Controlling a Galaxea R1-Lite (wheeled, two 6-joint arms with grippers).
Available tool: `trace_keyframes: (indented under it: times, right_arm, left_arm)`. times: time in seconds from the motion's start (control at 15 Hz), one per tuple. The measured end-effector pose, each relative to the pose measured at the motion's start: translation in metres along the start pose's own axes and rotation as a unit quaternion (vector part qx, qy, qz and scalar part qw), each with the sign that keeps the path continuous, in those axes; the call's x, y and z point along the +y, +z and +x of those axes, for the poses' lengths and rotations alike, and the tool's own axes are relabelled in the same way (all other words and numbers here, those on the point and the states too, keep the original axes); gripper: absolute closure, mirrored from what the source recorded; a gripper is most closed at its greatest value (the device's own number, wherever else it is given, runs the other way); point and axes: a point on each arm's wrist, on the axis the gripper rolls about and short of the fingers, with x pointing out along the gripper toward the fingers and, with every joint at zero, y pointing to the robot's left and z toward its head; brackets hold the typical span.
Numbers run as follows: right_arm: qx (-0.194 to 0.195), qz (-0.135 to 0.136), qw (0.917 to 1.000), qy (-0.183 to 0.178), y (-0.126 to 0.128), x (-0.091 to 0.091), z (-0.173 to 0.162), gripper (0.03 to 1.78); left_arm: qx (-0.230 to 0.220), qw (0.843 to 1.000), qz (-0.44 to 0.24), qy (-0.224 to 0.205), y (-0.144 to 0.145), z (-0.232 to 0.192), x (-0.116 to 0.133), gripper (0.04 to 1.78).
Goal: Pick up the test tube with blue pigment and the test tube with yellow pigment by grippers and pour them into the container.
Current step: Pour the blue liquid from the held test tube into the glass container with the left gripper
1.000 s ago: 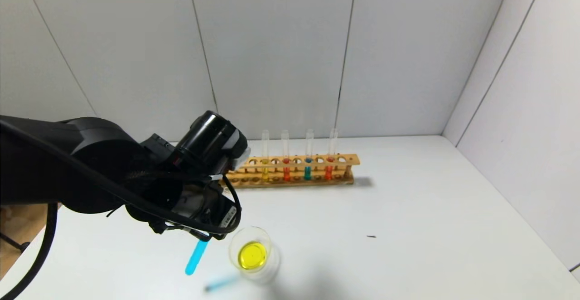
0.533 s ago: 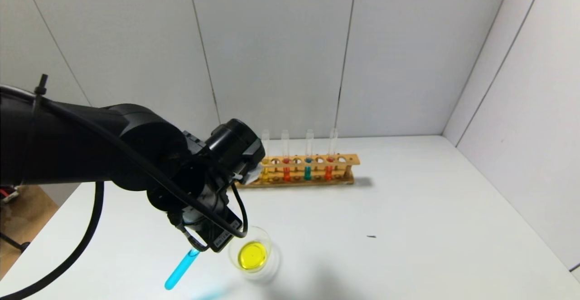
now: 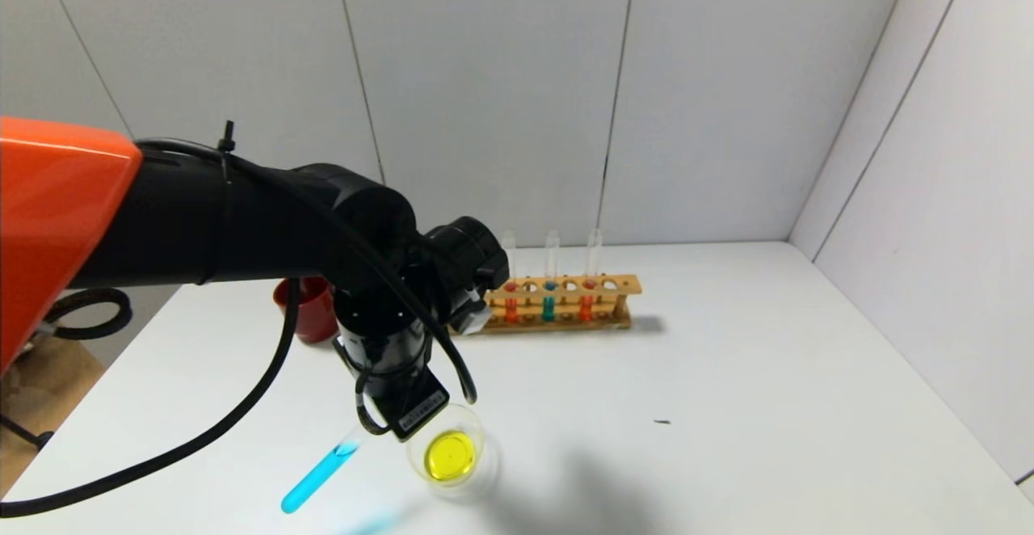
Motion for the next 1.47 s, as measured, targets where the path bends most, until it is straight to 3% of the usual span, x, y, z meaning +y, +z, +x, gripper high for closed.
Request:
trace_keyframes:
  times: [1.0,1.47]
  right_arm:
    - [0.000,0.000,1.0000,0.000,0.000,0.000,0.000,0.10]
    - [0.000,0.000,1.0000,0.000,0.000,0.000,0.000,0.10]
  left_arm:
    - [0.160,0.983,0.088,-0.002,0.027,0.017,-0.008,1.53]
    - [0.177,0.978,0.110,0.017,0.034,0.032,-0.018,1.53]
